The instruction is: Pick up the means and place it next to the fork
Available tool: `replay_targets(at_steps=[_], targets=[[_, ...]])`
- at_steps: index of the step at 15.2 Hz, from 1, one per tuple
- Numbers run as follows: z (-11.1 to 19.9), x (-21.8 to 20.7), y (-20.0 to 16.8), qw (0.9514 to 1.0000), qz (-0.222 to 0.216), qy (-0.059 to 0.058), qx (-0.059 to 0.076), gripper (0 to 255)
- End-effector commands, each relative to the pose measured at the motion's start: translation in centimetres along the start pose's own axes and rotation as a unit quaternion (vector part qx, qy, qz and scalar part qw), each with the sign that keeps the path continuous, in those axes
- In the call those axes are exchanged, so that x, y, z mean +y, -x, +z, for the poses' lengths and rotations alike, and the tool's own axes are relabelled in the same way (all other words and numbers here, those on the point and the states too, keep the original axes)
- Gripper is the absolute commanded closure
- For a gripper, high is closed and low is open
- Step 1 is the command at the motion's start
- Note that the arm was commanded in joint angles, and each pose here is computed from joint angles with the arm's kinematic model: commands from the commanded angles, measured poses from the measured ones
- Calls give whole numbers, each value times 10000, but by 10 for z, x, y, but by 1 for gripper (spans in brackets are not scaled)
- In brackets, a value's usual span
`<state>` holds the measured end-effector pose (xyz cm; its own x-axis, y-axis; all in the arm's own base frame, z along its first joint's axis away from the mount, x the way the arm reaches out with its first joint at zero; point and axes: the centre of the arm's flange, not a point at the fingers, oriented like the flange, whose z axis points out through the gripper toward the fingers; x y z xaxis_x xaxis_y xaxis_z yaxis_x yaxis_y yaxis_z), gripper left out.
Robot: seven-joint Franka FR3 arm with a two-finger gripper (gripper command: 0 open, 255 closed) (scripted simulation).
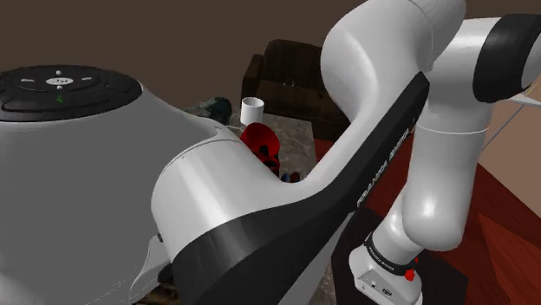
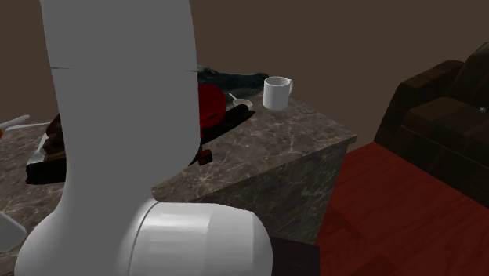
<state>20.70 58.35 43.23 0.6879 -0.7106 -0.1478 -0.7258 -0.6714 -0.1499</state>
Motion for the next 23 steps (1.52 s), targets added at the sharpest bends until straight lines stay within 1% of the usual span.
replay_targets(at_steps=[1,7,8,23], targets=[[6,-11,26,10000,3,-4,31,255],[22,-51,93,10000,3,-3,31,255],[24,-55,99,10000,3,-3,31,255],[101,-43,88,10000,3,-3,31,255]])
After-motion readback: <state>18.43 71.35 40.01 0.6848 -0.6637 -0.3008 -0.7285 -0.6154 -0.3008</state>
